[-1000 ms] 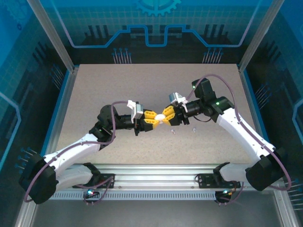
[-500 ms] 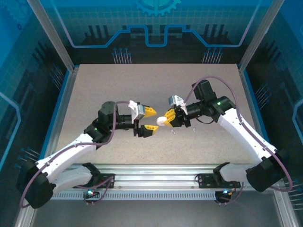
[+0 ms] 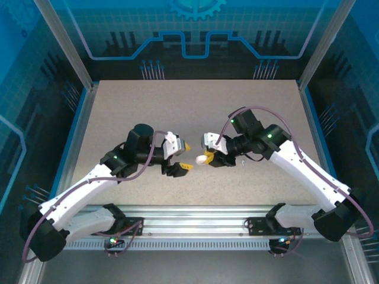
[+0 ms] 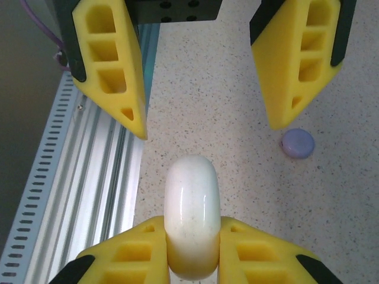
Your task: Insert the wireless bluetooth earbuds into the charging case
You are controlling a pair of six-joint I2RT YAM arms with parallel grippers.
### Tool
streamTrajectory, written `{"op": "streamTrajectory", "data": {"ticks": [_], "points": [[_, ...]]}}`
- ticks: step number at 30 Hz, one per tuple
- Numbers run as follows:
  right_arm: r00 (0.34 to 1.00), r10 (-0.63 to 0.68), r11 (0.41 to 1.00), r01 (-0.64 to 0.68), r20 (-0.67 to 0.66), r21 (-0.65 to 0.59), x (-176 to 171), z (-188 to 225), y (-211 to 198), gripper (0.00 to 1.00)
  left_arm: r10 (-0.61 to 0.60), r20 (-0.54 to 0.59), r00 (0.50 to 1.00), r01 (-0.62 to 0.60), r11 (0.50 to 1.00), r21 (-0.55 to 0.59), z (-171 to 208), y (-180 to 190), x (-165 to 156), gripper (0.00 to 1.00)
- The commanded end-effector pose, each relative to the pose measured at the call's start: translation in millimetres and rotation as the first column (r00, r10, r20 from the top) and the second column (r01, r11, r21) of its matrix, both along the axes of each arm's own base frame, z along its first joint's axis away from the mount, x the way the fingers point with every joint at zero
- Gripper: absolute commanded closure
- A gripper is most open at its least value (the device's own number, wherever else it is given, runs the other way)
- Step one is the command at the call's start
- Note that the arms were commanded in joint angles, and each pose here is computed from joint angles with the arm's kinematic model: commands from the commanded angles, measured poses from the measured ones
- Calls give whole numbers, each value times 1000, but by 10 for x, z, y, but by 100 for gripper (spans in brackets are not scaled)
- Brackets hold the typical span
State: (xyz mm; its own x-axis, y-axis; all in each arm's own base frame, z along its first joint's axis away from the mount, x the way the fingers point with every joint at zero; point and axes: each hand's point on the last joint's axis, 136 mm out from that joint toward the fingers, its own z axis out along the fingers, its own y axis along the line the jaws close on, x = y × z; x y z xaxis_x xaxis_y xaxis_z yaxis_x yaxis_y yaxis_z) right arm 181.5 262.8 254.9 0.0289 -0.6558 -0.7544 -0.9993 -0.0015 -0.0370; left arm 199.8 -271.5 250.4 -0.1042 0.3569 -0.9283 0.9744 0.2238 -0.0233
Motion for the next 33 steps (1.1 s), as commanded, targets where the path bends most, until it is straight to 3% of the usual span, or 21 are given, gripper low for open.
{"op": "streamTrajectory", "data": {"ticks": [1,24,28,33], "points": [[999,15,999,-14,41,-40,19,10,14,80,-19,28,999,18,1000,22,21,5,-1,27],[997,80,996,-81,17,48,-59,108,287,79,-77,50,996,79,996,-39,100,-162,-15,41],[997,81,995,-82,21,52,-49,102,303,79,-80,51,996,83,995,-49,108,-171,-23,53],[996,85,994,-86,25,59,-48,118,319,79,-79,52,996,81,995,-52,105,-167,-35,55]]}}
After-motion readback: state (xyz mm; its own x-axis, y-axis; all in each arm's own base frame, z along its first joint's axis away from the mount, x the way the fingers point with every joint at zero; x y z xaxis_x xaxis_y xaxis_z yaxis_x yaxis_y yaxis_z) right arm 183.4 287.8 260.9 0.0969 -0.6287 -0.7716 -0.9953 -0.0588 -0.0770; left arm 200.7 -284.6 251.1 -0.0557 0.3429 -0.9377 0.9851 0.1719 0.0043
